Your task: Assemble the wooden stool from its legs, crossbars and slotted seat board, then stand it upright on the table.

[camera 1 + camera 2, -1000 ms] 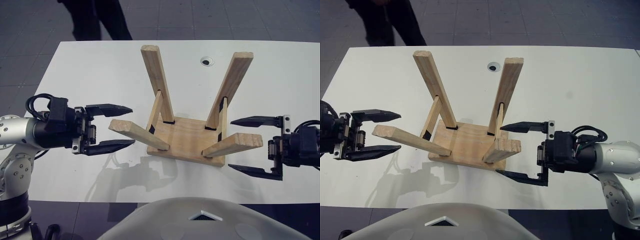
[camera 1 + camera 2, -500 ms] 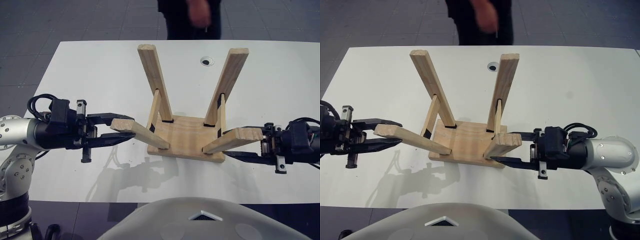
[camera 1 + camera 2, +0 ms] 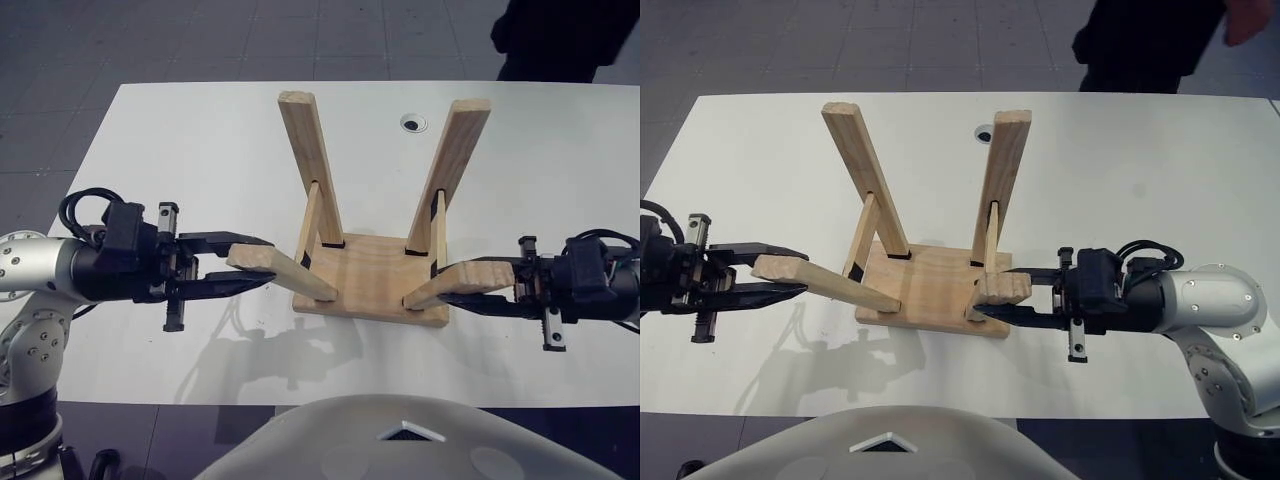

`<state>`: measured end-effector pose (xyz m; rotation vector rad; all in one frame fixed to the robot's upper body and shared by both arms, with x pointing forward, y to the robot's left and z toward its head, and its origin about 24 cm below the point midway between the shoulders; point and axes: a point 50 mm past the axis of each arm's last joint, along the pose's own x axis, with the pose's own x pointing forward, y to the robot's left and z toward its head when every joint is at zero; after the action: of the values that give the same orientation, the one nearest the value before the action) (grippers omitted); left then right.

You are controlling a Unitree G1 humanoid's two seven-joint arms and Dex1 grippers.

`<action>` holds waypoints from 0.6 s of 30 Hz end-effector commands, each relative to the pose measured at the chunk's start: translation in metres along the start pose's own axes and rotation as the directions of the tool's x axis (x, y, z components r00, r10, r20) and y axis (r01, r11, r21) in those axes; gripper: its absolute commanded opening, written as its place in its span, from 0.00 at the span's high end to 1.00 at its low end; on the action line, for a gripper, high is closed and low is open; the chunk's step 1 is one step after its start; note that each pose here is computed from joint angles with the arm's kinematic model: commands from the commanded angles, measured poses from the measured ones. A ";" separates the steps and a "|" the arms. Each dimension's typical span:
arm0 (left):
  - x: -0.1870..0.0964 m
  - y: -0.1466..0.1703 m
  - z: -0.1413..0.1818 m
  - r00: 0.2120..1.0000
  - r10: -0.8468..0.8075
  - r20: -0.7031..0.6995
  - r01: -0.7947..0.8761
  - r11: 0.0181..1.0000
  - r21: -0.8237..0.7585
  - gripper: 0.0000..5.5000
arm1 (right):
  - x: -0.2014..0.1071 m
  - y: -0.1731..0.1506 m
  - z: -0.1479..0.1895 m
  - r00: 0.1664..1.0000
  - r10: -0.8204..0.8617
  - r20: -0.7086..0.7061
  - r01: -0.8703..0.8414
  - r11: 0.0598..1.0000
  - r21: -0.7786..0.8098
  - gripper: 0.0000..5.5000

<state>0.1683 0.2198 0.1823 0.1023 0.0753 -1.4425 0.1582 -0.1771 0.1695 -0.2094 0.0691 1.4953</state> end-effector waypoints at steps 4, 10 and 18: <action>0.007 0.000 0.003 0.998 0.066 -0.014 -0.066 0.997 0.030 0.77 | 0.006 0.002 -0.001 0.996 -0.025 -0.083 0.022 0.999 -0.041 0.81; 0.009 0.004 0.005 0.977 0.212 -0.016 -0.208 0.968 0.142 0.77 | 0.005 0.000 -0.001 0.986 -0.125 -0.112 0.116 0.990 -0.083 0.81; 0.009 -0.002 -0.002 0.975 0.217 0.045 -0.221 0.970 0.098 0.77 | -0.004 -0.004 -0.005 0.977 -0.167 -0.132 0.160 0.985 -0.065 0.81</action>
<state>0.1635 0.2058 0.1817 0.1972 -0.0324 -1.3411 0.1576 -0.1730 0.1712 -0.3150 0.0417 1.3935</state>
